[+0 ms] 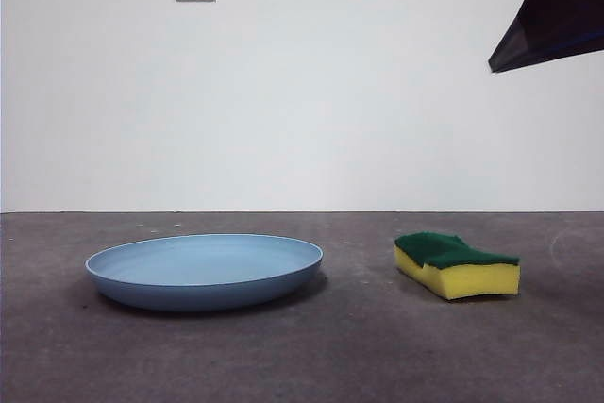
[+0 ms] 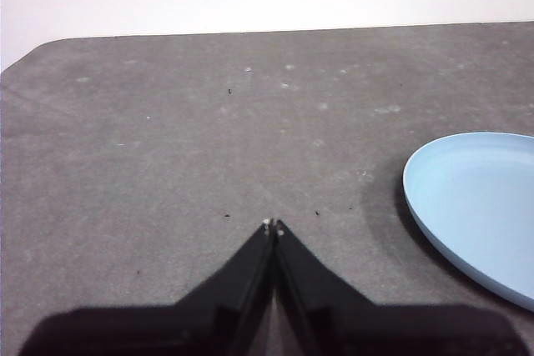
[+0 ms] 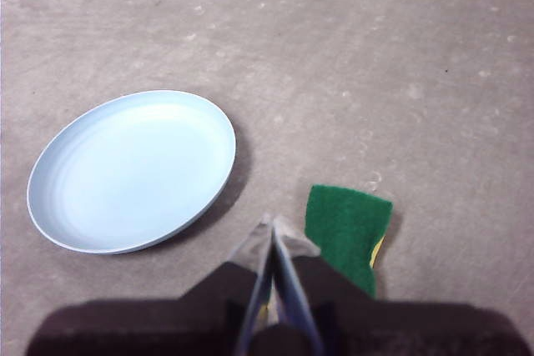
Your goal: Pick up the plate,pick up the cloth,clean the plate with the cloth
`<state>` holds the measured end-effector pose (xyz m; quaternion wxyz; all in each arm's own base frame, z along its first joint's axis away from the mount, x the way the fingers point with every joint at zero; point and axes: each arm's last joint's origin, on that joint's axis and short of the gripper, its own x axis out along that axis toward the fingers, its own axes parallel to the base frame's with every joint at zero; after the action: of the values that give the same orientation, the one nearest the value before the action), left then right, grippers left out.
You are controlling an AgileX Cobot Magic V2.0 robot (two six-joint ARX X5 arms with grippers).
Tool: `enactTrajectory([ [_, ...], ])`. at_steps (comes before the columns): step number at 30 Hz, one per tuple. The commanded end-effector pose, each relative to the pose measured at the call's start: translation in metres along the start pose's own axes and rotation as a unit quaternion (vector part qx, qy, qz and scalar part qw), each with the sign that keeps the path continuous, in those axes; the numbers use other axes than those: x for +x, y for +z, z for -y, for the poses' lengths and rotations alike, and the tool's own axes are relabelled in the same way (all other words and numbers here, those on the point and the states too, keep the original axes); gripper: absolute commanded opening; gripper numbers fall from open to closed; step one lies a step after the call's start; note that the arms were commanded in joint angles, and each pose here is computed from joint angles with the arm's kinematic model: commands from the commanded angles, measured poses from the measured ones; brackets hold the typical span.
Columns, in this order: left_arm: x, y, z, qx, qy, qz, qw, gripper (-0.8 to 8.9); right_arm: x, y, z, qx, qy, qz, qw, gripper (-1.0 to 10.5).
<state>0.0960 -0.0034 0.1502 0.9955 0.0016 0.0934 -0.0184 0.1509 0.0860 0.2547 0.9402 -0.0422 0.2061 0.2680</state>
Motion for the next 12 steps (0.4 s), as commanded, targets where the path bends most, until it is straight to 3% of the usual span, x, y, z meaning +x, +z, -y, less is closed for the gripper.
enactTrajectory([
  [1, 0.001, -0.004, 0.000, 0.001, 0.002, -0.006, 1.000, -0.01, -0.011, 0.003, 0.003, -0.060, -0.013, 0.027, 0.998, 0.0],
  [3, 0.001, -0.004, 0.000, 0.001, 0.002, -0.006, 1.000, -0.01, -0.027, 0.006, 0.013, -0.077, -0.045, 0.060, 0.994, 0.0],
  [7, 0.001, -0.004, 0.000, 0.001, 0.002, -0.006, 1.000, -0.01, -0.062, -0.009, 0.031, -0.048, -0.115, 0.127, 0.984, 0.0],
  [12, 0.001, -0.004, 0.000, 0.001, 0.002, -0.006, 1.000, -0.01, -0.071, -0.039, 0.038, -0.034, -0.178, 0.143, 0.973, 0.0],
])
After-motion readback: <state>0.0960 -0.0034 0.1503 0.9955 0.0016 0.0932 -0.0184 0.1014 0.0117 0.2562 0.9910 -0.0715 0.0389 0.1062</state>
